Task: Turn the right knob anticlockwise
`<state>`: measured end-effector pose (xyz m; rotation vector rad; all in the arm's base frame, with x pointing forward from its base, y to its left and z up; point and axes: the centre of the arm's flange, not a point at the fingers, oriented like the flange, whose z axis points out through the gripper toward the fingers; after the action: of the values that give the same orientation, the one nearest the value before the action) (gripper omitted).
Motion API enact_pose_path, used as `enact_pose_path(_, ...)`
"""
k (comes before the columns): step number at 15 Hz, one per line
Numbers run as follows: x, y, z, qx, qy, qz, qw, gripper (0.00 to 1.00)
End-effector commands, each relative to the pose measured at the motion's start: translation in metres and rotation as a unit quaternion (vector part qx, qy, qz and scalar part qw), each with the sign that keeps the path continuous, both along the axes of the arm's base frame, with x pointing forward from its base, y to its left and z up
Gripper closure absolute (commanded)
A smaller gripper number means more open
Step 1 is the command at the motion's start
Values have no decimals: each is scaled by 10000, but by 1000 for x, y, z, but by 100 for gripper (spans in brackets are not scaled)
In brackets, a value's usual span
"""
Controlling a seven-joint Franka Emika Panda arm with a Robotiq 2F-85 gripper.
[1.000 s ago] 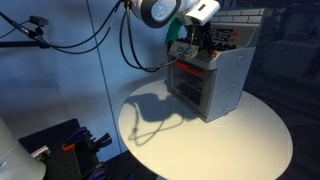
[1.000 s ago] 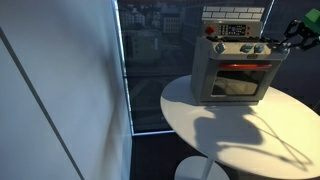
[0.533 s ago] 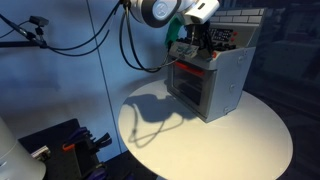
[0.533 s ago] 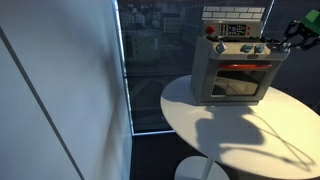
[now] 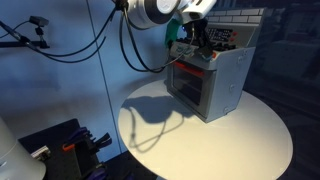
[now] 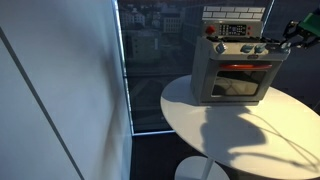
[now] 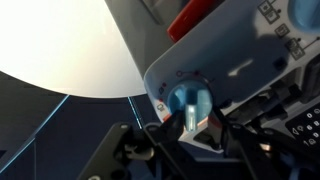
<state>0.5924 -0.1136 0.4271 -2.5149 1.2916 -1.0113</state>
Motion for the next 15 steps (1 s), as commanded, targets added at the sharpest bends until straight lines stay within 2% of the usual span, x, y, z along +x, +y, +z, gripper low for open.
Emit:
enact_pose_path(1, -10, 6, 22, -240, 40, 72, 9997, 90)
enact_pose_path(8, -13, 10, 26, -739, 210, 389, 9963, 90)
enact_pose_path(15, -15, 15, 30, -1331, 475, 780, 9869, 90)
